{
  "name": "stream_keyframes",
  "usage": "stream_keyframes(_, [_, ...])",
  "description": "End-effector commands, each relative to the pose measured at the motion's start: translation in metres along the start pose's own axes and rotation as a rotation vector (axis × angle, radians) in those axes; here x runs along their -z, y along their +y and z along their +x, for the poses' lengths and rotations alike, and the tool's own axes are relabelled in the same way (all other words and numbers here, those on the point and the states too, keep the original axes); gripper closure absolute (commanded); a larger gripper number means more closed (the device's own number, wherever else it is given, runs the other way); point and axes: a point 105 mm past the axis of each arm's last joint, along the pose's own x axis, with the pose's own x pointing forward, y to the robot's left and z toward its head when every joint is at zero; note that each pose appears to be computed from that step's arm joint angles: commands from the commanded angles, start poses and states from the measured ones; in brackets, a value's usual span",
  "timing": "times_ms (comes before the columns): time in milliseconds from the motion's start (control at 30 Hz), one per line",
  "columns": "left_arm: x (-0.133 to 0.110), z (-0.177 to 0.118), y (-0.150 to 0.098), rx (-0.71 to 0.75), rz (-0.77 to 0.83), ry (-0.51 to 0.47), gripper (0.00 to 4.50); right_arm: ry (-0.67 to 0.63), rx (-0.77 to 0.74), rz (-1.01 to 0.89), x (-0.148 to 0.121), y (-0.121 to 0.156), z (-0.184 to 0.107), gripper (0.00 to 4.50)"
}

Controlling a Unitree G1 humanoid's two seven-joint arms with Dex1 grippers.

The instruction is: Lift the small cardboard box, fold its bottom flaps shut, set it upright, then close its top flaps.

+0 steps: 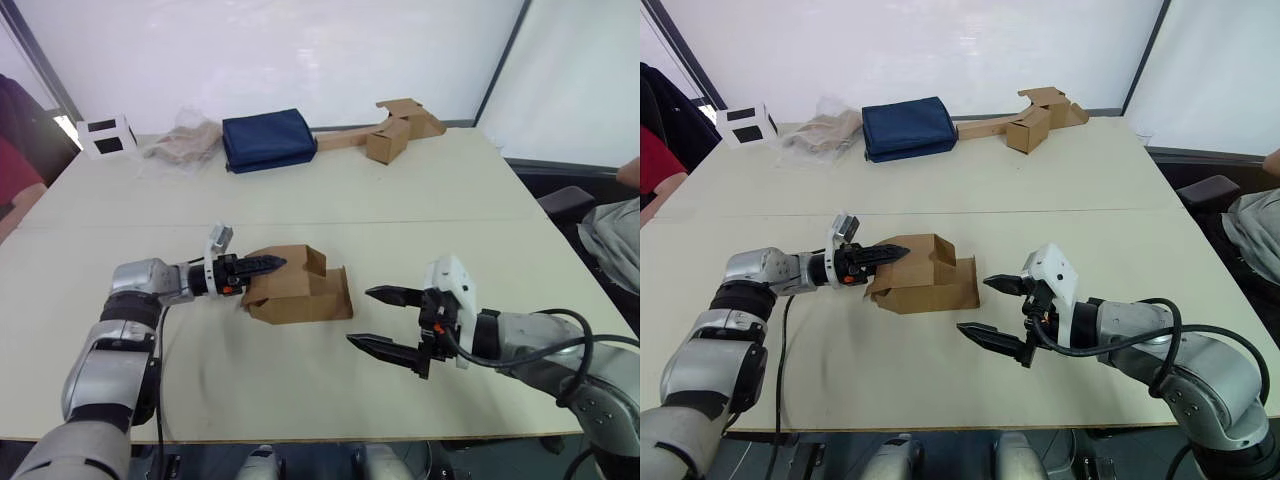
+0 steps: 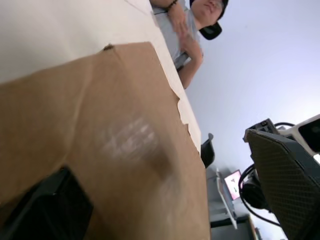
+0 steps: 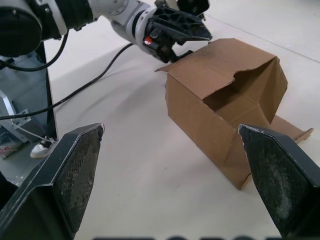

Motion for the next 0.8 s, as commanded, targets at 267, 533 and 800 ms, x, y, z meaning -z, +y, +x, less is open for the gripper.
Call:
stream_keyframes(267, [-0.006,0.008,-0.007,0.051,0.033,0.042,4.48,-0.027,0.009,-0.008,-0.001,0.007,0.0,0.0])
stream_keyframes(533, [-0.026,0.007,-0.03,0.092,0.149,0.046,4.48,-0.167,0.106,0.024,-0.015,-0.015,0.0,0.0])
stream_keyframes(800, [-0.074,0.014,-0.105,0.183,0.605,-0.008,4.5,-0.553,0.351,0.047,-0.077,-0.068,-0.004,1.67])
